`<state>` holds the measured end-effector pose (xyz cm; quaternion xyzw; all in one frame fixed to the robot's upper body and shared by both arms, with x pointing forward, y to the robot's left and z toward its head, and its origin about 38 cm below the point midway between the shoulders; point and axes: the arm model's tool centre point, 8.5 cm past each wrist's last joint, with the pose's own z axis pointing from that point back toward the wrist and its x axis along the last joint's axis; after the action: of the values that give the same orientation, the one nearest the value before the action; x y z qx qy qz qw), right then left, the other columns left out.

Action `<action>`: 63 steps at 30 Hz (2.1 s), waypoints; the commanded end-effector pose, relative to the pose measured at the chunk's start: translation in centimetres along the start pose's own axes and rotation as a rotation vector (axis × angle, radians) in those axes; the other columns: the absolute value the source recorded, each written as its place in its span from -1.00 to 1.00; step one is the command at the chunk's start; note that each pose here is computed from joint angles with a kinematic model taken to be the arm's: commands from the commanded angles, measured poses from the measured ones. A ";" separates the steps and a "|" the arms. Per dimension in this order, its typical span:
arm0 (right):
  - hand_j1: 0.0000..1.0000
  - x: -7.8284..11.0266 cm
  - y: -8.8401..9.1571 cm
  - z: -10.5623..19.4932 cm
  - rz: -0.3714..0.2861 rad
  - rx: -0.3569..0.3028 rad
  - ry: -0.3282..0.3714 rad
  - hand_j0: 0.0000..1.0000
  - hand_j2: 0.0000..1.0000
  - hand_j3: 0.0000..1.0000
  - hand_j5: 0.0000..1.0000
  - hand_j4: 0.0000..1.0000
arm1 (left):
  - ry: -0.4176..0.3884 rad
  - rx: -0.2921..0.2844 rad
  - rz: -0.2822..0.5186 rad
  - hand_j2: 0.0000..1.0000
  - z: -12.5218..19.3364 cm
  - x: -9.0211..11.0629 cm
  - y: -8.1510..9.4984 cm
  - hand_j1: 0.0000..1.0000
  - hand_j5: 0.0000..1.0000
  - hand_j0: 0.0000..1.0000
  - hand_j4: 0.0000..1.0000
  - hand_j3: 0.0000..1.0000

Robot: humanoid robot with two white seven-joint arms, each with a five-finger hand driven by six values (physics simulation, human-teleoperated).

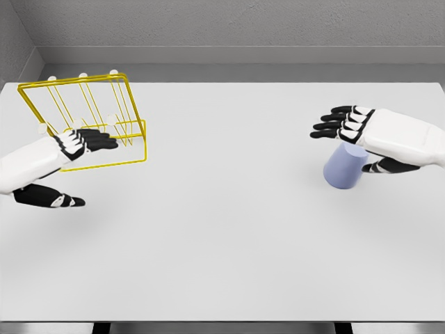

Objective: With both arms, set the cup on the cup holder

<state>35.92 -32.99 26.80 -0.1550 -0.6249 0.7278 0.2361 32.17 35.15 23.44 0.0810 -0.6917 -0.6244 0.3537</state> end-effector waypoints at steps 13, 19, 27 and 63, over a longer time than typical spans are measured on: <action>1.00 -1.7 -2.2 -0.7 0.187 0.258 0.024 1.00 1.00 1.00 1.00 1.00 | 0.019 0.010 0.014 1.00 0.4 -0.5 0.0 1.00 1.00 1.00 1.00 1.00; 1.00 -5.2 -0.1 -2.1 0.144 0.330 0.079 1.00 1.00 1.00 1.00 1.00 | 0.015 -0.004 0.009 1.00 0.3 -0.3 -0.3 1.00 1.00 1.00 1.00 1.00; 1.00 -6.5 2.6 -4.2 0.062 0.366 0.074 1.00 1.00 1.00 1.00 1.00 | 0.024 -0.015 0.113 1.00 1.1 -0.1 -2.4 1.00 1.00 1.00 1.00 1.00; -0.03 -7.5 5.0 -4.9 0.077 0.456 0.095 -0.03 -0.03 -0.03 -0.03 -0.03 | 0.115 0.209 0.898 1.00 1.9 0.0 -10.3 1.00 1.00 1.00 1.00 1.00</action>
<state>44.08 -33.38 20.70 -0.1539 -0.4316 0.8474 0.2683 27.55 34.29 13.99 -0.1516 -0.6954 -0.3516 0.6081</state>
